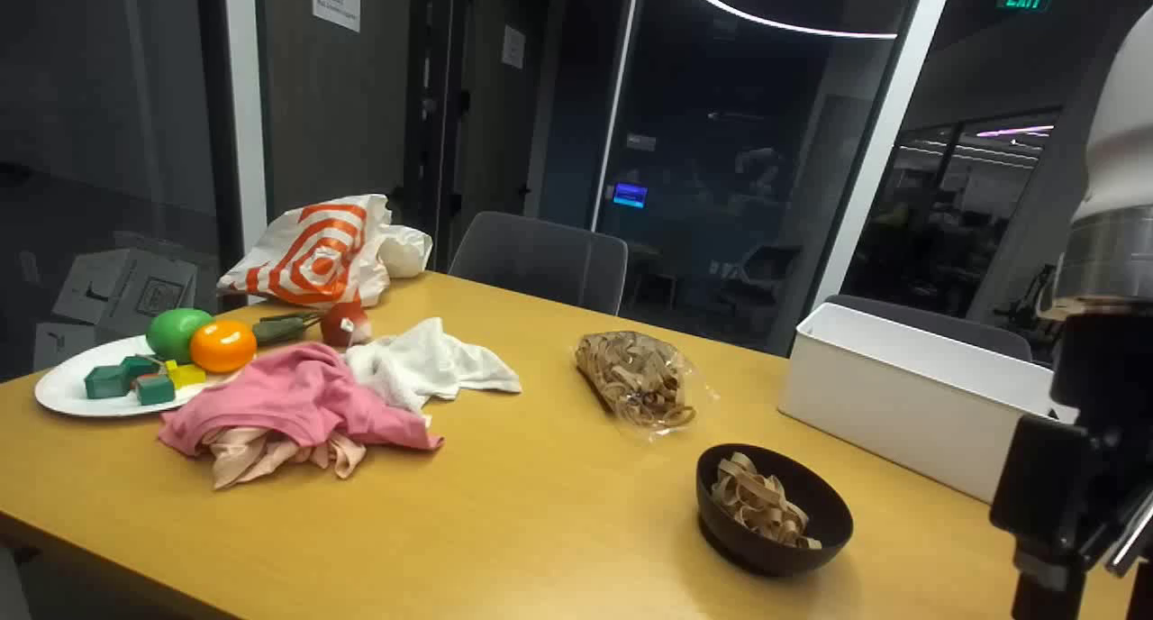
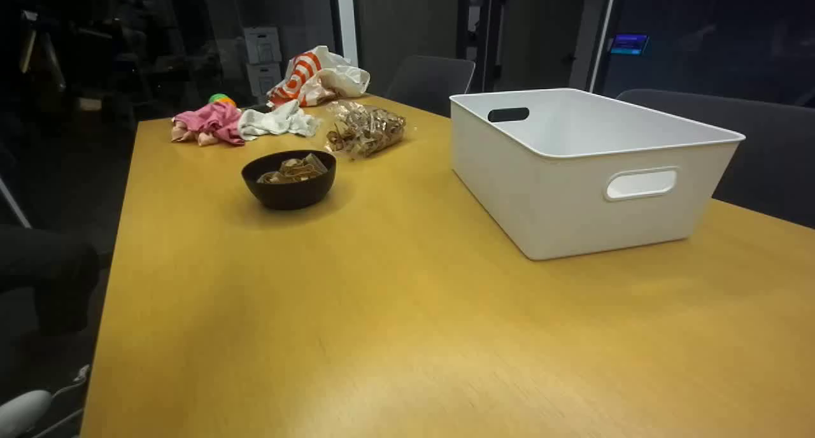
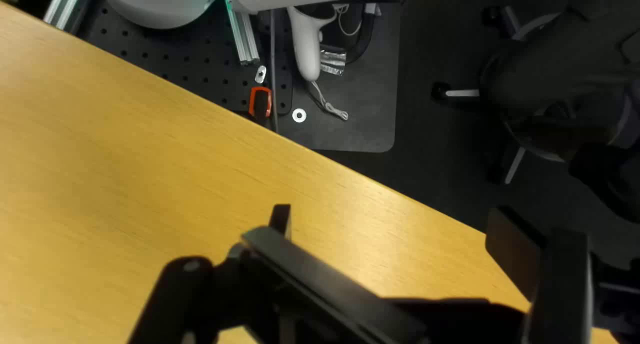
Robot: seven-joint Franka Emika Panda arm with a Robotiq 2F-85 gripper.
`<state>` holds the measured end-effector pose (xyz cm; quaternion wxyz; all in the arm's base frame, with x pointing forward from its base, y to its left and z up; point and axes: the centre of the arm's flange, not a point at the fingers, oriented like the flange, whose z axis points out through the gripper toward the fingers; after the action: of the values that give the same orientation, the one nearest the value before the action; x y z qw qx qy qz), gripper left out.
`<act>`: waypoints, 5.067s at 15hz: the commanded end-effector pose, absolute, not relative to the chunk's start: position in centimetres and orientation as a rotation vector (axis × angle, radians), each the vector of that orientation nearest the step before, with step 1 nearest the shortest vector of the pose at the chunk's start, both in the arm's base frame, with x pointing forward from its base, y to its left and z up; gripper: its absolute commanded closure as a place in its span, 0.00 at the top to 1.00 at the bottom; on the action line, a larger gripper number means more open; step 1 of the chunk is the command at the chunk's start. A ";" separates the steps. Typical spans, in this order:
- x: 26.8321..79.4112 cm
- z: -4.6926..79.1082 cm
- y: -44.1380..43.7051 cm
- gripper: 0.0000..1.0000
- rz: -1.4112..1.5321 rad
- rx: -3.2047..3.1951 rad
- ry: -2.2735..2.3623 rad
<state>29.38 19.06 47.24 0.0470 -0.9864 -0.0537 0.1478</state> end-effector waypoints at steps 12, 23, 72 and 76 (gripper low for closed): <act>32.7 46.1 19.7 1.00 0.335 -2.960 -0.116; 42.8 39.9 16.9 1.00 -0.020 -3.044 0.156; 52.2 32.6 21.1 0.74 0.041 -3.133 0.060; 52.2 33.1 20.7 0.53 -0.003 -3.129 0.097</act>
<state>51.62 20.49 32.24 0.0054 -0.9997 0.0203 0.0114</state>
